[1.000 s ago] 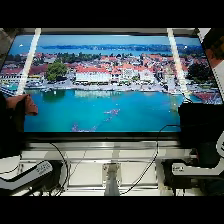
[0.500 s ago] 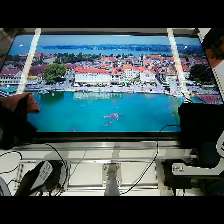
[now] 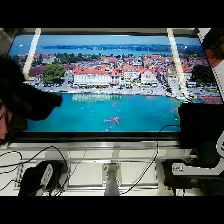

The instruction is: Fold the clothes and pants, and hang the long-sleeved shirts on hangers.

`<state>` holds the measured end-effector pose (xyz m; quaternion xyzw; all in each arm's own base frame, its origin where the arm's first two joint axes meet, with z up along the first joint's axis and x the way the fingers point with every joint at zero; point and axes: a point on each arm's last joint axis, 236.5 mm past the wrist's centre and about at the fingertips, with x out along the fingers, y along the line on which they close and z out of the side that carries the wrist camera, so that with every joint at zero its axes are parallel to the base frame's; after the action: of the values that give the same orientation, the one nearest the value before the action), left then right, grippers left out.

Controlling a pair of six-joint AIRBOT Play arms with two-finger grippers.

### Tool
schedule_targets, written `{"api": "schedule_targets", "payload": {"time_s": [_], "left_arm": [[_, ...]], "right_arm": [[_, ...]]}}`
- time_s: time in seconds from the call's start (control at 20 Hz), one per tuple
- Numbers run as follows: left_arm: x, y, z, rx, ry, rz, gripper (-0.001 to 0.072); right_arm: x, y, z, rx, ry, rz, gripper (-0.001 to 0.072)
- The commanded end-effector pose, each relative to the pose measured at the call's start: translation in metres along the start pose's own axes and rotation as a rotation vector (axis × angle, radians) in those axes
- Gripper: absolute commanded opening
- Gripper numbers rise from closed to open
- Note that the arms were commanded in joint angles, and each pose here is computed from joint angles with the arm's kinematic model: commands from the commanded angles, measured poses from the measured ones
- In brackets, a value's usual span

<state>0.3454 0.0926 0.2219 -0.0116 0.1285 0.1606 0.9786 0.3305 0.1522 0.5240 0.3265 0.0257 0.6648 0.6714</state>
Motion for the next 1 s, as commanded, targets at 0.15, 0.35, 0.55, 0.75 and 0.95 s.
{"api": "schedule_targets", "payload": {"time_s": [0.15, 0.35, 0.55, 0.75, 0.95], "left_arm": [[-0.032, -0.173, -0.033, 0.094, 0.079, -0.469, 0.0009], [-0.032, -0.246, -0.062, 0.057, 0.136, -0.621, 0.0008], [-0.019, -0.308, -0.074, 0.081, 0.202, -0.684, 0.0007], [-0.02, -0.377, -0.115, 0.278, 0.303, -0.742, 0.0007], [-0.049, -0.379, -0.241, 0.796, 0.553, -0.753, 0.0009]], "right_arm": [[0.0, 0.001, 0.0, 0.0, 0.002, 0.001, 0.0023], [-0.001, -0.016, -0.009, -0.014, 0.038, -0.069, 0.0022], [-0.026, -0.088, -0.03, 0.001, 0.14, -0.391, 0.0021], [-0.069, -0.149, -0.051, 0.069, 0.193, -0.617, 0.002], [-0.128, -0.208, -0.078, 0.152, 0.277, -0.853, 0.0019]]}}
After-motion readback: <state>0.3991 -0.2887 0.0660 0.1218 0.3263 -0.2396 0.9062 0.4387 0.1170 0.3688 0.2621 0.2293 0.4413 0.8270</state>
